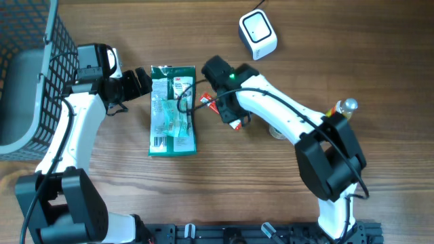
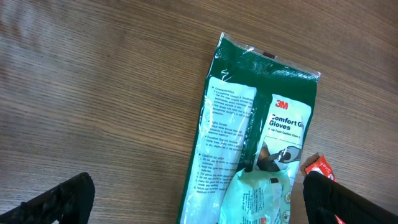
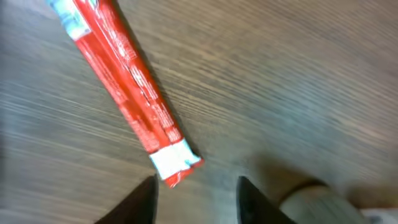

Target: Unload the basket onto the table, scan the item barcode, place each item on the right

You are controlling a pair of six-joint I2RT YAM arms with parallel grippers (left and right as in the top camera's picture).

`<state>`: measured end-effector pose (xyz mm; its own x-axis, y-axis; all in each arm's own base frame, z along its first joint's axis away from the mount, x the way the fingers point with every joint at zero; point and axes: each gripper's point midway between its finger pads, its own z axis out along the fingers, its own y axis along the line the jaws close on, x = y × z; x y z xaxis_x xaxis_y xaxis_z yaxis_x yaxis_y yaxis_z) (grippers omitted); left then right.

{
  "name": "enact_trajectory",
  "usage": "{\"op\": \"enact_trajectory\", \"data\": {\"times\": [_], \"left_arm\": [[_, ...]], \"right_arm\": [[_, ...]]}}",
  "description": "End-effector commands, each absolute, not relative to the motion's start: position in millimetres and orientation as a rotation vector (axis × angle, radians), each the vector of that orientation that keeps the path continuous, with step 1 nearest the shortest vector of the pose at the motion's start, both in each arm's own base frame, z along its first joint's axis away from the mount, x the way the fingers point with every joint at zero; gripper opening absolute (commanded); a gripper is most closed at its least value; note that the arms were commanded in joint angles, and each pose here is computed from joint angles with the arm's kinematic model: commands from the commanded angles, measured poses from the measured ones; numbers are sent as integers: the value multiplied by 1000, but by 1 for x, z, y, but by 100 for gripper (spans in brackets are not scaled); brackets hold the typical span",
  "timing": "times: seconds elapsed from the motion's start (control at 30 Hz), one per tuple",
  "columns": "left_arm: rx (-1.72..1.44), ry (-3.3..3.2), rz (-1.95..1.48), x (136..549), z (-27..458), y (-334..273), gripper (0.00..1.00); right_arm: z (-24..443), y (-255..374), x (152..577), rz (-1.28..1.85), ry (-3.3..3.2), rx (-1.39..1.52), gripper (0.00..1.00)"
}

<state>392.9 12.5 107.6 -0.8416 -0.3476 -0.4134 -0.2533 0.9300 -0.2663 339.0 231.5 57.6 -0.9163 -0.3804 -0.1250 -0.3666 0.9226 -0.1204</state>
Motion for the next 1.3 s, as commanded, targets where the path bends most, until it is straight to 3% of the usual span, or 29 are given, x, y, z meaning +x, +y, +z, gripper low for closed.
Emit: {"op": "enact_trajectory", "data": {"times": [0.0, 0.03, 0.23, 0.3, 0.4, 0.7, 0.9, 1.27], "left_arm": [[-426, 2593, -263, 397, 117, 17, 100], [-427, 2593, -263, 397, 117, 18, 100], [-427, 2593, -263, 397, 117, 18, 100], [-427, 2593, -263, 397, 117, 18, 100], [-427, 2593, -263, 397, 117, 18, 100], [-427, 2593, -263, 397, 117, 18, 100], [-427, 2593, -263, 397, 117, 18, 100], [-427, 2593, -263, 397, 117, 18, 100]], "right_arm": [[87, 238, 335, -21, 2956, -292, 90], [86, 243, 333, 23, 2969, -288, 99], [88, 278, 328, 310, 2991, -300, 99], [89, 280, 333, 325, 2983, -207, 79], [85, 265, 338, 237, 2989, 36, 55], [77, 255, 333, 198, 3015, 99, 48], [77, 257, 336, 210, 3005, 151, 37], [77, 261, 331, 249, 3028, 174, 37]]}}
